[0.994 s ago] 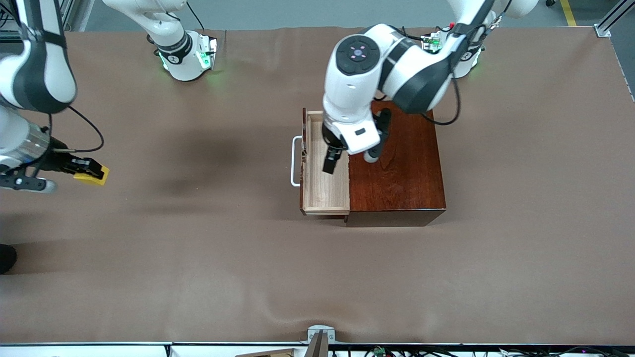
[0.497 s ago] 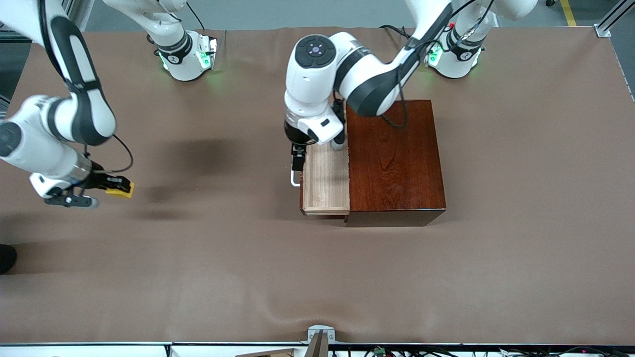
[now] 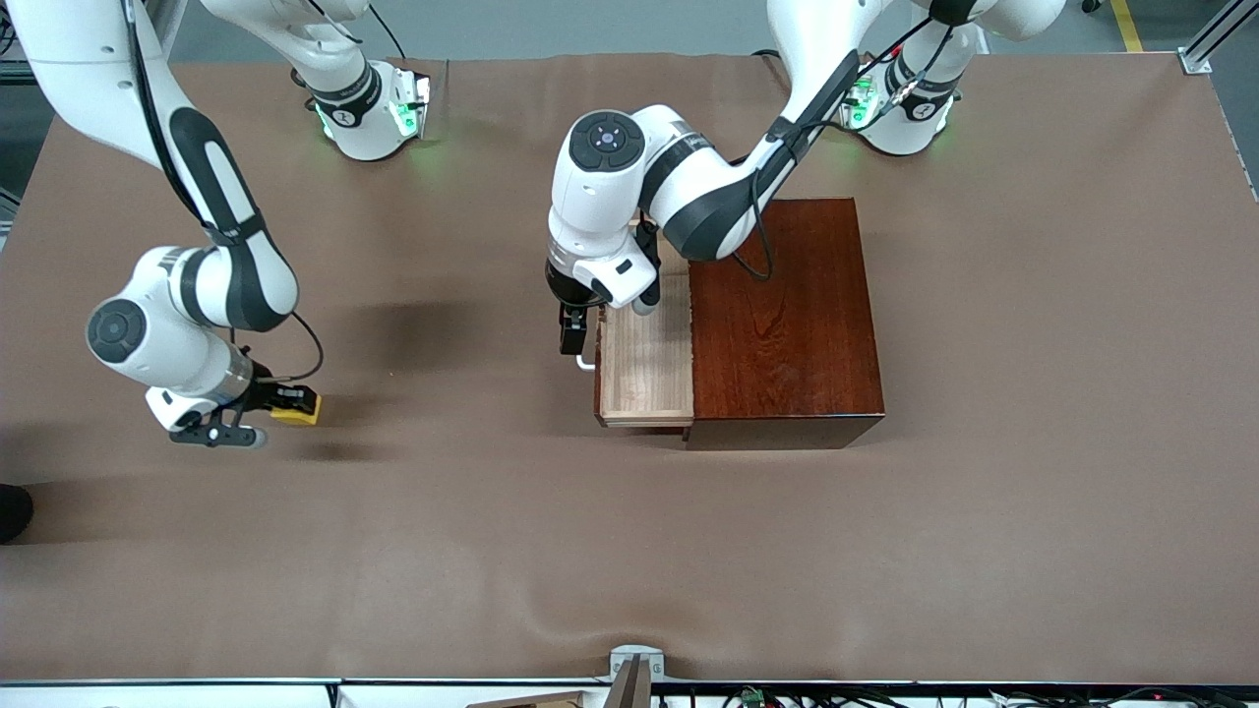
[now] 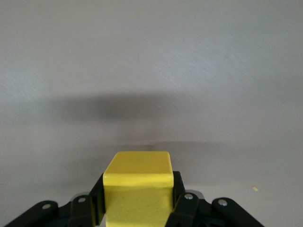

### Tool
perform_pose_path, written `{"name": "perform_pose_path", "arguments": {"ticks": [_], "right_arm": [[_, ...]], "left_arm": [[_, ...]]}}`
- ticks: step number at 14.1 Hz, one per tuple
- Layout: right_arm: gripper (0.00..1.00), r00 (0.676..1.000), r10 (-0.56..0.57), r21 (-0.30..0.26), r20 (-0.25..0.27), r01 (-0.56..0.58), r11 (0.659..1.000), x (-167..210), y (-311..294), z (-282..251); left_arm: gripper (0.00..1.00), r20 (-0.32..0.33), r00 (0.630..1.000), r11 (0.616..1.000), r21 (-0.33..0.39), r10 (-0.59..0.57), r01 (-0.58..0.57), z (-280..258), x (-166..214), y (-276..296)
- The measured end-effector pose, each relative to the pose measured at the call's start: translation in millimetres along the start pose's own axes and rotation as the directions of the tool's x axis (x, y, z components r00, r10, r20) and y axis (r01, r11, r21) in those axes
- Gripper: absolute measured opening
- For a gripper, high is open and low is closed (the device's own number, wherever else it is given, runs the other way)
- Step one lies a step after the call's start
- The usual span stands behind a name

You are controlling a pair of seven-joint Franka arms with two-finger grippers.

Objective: Open drawer, take yellow block, close drawer
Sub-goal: 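Lift the cube out with the right gripper while the left gripper reaches the handle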

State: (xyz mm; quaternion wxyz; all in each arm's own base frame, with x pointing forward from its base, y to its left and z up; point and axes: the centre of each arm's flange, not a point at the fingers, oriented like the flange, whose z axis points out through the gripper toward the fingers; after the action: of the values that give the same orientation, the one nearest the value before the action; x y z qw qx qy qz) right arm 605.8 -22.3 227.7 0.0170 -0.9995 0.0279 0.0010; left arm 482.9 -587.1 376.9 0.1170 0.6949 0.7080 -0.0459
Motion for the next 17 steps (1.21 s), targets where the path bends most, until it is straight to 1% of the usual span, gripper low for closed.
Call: {"name": "perform_pose_path", "arguments": {"ticks": [5,8,13,14,15,16,17], "right_arm": [[0.56,1.0,0.03,0.042,0.002,-0.03,0.999,20.9,-26.6,22.3],[0.56,0.998,0.059,0.04,0.008,-0.059,0.997,27.2,-36.8,33.5],[0.56,0.998,0.066,0.042,-0.001,-0.066,0.997,31.1,-40.3,30.6],[0.6,0.997,0.073,0.043,-0.006,-0.073,0.996,33.1,-41.0,28.2],[0.6,0.996,0.083,0.045,-0.012,-0.083,0.996,35.6,-42.0,25.2],[0.65,0.996,0.089,0.046,-0.018,-0.088,0.995,38.2,-43.1,22.2],[0.73,0.996,0.09,0.048,-0.024,-0.089,0.995,40.6,-44.4,18.7]], "left_arm": [[1.0,-0.027,1.0,0.999,0.032,-0.003,0.003,20.4,4.3,-3.5],[1.0,-0.042,0.999,0.997,0.081,0.02,-0.016,35.3,7.8,-8.6],[1.0,-0.071,0.997,0.992,0.123,0.029,-0.02,42.4,11.8,-13.4],[1.0,-0.087,0.996,0.99,0.141,0.029,-0.016,44.1,13.7,-15.4],[1.0,-0.1,0.995,0.987,0.158,0.029,-0.012,45.4,15.5,-17.3],[1.0,-0.11,0.993,0.985,0.171,0.028,-0.009,46.3,16.8,-18.6],[1.0,-0.114,0.993,0.984,0.177,0.028,-0.007,46.4,17.4,-19.0]]}}
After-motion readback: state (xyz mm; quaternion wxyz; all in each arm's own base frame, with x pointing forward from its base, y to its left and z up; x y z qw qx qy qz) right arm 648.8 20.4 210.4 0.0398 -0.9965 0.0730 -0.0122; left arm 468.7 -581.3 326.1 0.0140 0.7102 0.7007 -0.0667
